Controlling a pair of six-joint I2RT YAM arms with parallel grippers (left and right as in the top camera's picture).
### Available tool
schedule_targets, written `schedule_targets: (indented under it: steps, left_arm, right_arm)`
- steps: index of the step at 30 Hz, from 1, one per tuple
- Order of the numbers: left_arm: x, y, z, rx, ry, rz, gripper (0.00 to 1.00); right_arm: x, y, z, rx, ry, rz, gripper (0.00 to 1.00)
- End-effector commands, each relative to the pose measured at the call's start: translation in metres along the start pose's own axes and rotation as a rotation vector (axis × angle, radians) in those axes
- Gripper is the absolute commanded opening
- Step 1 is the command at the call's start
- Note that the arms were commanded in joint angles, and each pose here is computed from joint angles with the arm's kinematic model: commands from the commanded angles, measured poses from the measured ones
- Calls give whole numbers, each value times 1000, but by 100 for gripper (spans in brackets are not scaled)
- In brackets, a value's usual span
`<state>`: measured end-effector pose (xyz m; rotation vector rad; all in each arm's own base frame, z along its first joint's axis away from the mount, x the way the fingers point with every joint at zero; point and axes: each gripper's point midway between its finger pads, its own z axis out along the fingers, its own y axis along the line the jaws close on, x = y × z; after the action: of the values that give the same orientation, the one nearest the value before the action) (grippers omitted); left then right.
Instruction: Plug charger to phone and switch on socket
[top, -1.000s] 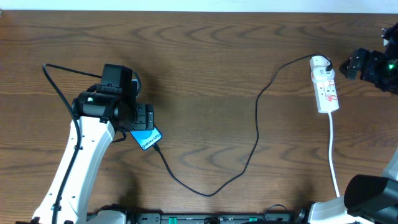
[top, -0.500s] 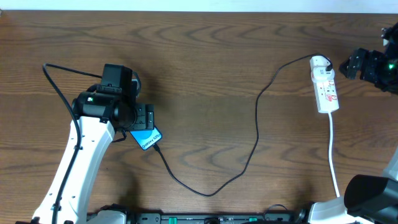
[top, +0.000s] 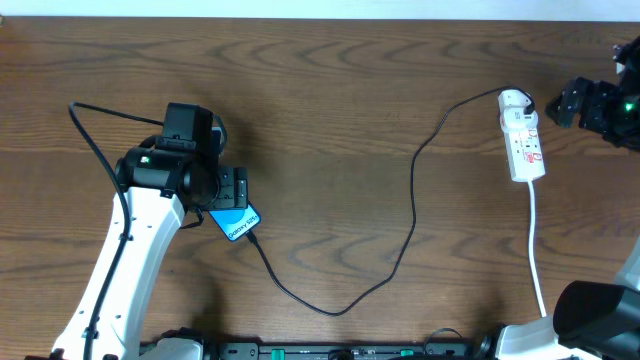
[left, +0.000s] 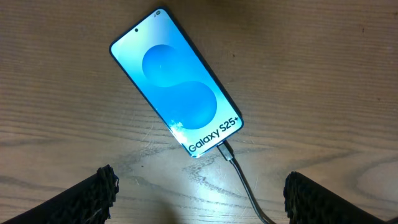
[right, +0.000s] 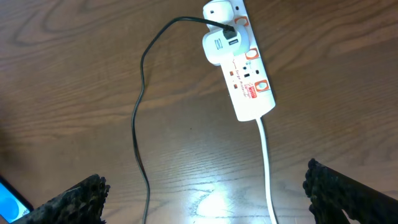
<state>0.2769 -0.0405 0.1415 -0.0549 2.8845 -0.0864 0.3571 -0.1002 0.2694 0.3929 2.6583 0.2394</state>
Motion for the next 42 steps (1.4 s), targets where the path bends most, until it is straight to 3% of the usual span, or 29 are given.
schedule_targets:
  steps: [1, 18, 42]
  left_arm:
    - [-4, 1, -6, -8, -24, 11, 87]
    - [3, 2, -13, -3, -50, 11, 88]
    - [10, 2, -88, 47, -343, 14, 88]
  right_arm:
    - [1, 2, -4, -8, -9, 11, 99]
    - [1, 2, -4, -8, -9, 10, 99]
    - [1, 2, -4, -8, -9, 10, 99]
